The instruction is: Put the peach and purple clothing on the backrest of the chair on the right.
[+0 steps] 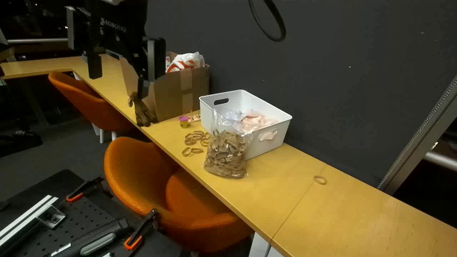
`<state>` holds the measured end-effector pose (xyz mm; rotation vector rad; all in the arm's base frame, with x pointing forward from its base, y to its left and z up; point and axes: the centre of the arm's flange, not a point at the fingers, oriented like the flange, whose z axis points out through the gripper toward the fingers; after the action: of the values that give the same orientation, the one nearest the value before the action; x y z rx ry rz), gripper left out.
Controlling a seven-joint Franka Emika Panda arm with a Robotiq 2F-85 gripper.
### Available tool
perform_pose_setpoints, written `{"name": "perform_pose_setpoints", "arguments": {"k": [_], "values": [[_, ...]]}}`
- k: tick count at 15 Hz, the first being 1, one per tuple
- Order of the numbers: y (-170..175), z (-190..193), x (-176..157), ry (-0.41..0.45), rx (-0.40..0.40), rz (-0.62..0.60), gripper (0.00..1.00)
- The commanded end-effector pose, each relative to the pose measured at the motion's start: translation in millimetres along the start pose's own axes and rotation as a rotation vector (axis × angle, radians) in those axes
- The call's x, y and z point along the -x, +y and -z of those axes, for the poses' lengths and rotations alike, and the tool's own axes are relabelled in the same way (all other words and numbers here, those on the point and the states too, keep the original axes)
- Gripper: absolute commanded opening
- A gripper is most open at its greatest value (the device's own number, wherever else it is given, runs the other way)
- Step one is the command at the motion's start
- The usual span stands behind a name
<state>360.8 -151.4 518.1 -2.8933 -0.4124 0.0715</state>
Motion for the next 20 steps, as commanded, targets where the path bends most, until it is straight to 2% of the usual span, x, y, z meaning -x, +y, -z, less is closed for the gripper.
{"name": "perform_pose_setpoints", "arguments": {"k": [1,7,16,20], "values": [[0,0,0,0.001,0.001,0.0,1.0],[0,1,0,0.001,0.001,0.0,1.0],[16,32,-64,-0.005,0.113,0.14,1.0],[10,37,-110,0.017,0.221,0.243,1.0]]}}
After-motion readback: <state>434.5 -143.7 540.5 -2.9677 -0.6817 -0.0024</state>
